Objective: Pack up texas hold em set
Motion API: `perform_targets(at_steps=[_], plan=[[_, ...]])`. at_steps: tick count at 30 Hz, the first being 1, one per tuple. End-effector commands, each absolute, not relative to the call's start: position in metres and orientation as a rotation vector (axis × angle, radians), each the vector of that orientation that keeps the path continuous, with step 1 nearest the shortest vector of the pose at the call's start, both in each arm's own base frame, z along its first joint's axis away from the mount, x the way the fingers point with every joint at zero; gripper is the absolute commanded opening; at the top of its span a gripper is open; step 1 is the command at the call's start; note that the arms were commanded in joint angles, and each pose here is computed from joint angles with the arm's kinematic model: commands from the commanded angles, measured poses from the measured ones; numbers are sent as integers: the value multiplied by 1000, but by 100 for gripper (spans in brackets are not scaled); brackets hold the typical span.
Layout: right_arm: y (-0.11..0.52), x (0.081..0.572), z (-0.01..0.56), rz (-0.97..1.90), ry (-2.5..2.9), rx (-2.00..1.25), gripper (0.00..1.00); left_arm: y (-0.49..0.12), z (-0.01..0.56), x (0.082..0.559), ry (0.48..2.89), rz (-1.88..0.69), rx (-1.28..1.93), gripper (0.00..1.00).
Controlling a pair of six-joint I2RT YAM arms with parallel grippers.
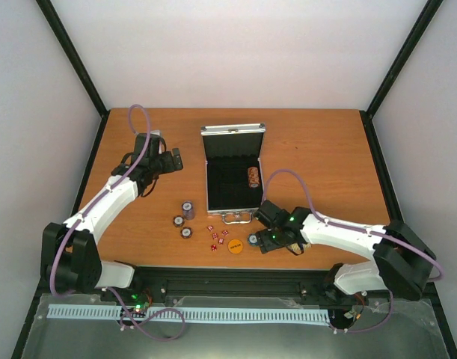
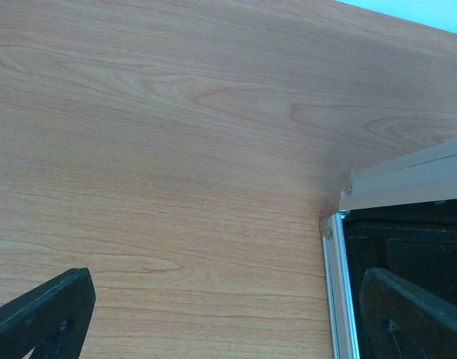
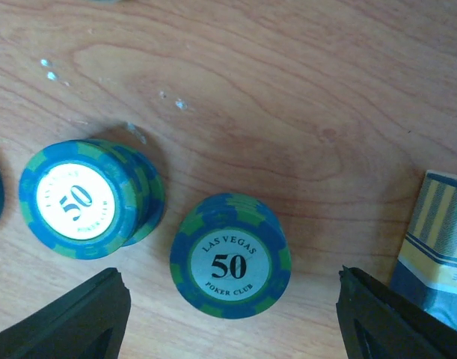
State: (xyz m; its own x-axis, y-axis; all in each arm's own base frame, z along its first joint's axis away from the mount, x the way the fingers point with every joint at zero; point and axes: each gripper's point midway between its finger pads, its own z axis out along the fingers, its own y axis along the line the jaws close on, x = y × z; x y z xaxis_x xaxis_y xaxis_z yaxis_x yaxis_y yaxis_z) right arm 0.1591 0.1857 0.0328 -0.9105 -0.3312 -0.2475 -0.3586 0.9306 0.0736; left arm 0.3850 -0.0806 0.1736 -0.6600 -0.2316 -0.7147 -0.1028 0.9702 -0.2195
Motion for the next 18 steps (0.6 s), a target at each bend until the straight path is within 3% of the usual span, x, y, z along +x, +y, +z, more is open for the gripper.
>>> perform_targets(at_steps=[1, 18], plan=[[186, 161, 28, 139, 2861, -505, 77, -85, 184, 389, 2272, -222, -225, 100], [190, 171, 23, 79, 2859, -506, 74, -86, 189, 389, 2265, -227, -224, 100]])
